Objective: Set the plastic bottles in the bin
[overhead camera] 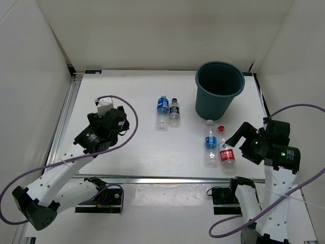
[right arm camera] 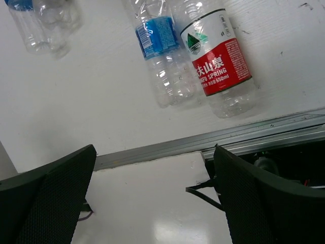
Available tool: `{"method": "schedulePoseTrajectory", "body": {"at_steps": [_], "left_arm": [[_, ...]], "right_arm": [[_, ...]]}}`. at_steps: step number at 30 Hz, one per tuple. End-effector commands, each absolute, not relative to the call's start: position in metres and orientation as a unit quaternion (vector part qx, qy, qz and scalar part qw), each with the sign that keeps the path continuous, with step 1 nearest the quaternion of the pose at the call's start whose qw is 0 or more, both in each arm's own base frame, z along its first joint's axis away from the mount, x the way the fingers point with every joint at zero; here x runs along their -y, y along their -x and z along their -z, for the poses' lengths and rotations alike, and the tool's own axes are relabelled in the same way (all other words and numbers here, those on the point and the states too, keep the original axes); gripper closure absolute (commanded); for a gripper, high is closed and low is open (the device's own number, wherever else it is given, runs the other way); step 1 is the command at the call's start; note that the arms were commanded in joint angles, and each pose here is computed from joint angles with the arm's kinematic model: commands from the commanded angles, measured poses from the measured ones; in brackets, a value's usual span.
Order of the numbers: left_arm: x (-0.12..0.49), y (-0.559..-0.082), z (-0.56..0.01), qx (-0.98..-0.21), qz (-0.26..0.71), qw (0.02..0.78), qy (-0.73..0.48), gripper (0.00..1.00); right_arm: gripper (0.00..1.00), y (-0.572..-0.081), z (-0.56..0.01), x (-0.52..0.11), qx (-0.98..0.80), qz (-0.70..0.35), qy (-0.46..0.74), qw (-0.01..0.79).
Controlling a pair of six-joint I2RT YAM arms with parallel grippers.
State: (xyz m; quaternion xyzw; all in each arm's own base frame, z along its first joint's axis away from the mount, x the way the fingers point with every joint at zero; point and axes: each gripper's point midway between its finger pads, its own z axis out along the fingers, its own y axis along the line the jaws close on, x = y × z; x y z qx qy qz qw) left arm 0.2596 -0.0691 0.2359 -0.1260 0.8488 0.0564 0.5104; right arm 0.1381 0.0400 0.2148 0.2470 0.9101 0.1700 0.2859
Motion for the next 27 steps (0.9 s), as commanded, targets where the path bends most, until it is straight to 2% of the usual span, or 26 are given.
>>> {"method": "schedulePoseTrajectory", "body": {"at_steps": [1,15,27], "left_arm": [[0.068,-0.263,-0.229,-0.851,-0.066,0.509,0.11,0.0],[0.046,-0.258,-0.2,-0.864,-0.07,0.481,0.133,0.0],[0.038,-0.255,-0.196,-0.865,-0.078,0.477,0.135,0.0]], "right_arm": [[0.0,-0.148,-0.215,-0.043,-0.916,-0.183,-0.205,0.294],[0.0,-0.188,-0.153,-0.053,-0.933,-0.225,-0.202,0.193],[0.0,-0.204,-0.096,-0.033,-0.947,-0.149,-0.243,0.148]]}}
